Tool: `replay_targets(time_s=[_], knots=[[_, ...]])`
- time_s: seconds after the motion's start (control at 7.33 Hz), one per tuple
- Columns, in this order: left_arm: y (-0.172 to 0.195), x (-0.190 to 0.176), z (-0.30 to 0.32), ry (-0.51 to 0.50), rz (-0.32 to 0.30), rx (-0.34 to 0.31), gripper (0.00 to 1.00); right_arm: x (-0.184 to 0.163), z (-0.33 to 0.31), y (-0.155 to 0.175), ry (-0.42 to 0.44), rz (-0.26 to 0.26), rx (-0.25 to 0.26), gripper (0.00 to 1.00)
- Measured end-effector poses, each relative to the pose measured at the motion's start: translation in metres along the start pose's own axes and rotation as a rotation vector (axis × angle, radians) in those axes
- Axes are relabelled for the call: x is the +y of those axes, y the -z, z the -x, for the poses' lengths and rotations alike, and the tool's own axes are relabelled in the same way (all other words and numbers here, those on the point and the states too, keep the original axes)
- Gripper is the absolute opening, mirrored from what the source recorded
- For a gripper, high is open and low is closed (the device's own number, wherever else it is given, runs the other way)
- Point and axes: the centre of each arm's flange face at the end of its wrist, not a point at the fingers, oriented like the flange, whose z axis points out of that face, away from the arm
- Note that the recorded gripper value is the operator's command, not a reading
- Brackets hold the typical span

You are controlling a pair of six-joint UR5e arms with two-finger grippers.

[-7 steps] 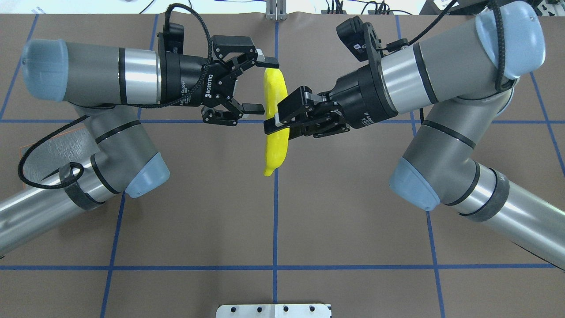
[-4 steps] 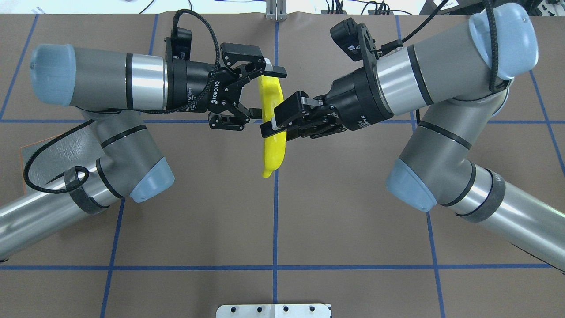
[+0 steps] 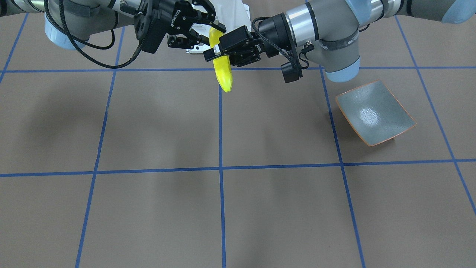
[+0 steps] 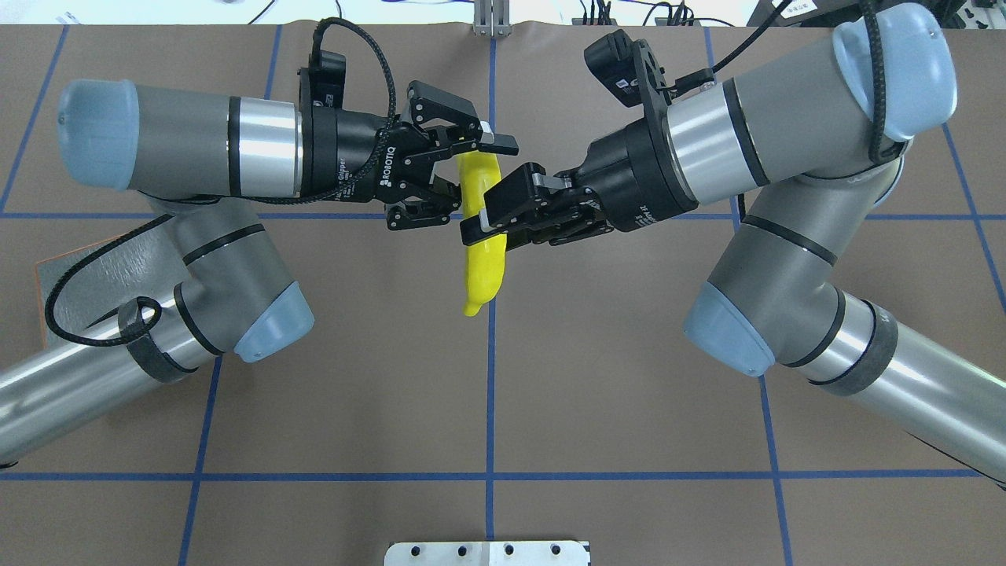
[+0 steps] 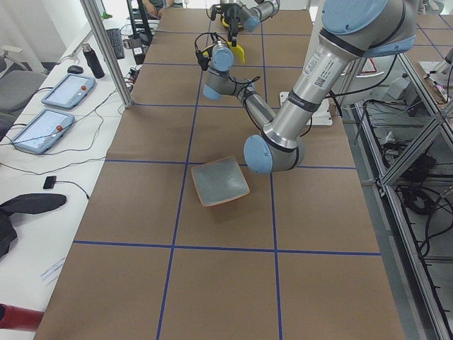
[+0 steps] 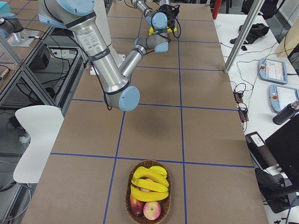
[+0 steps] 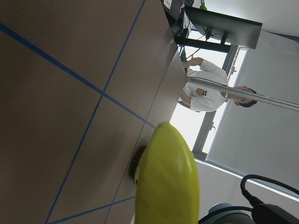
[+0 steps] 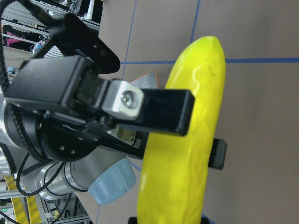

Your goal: Transfer all bananas from basket to plate

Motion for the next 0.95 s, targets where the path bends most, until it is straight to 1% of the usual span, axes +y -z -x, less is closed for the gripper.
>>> replay_targets(time_s=[0.14,0.68,0.82,0.95], knots=[[0.000,0.000,0.001,0.002,-0.001,-0.003,0.00,-0.001,0.001,-0.001,0.011,0.000,0.000,1.00],[0.005,0.001,0.003,0.001,0.002,-0.010,0.00,-0.003,-0.001,0.002,0.051,0.002,0.003,1.00],[0.011,-0.001,0.006,-0.005,0.008,-0.021,0.00,-0.006,-0.005,0.013,0.052,0.008,0.008,1.00],[0.027,-0.009,0.013,-0.026,0.009,-0.048,0.00,-0.012,-0.012,0.030,0.047,0.015,0.022,1.00]])
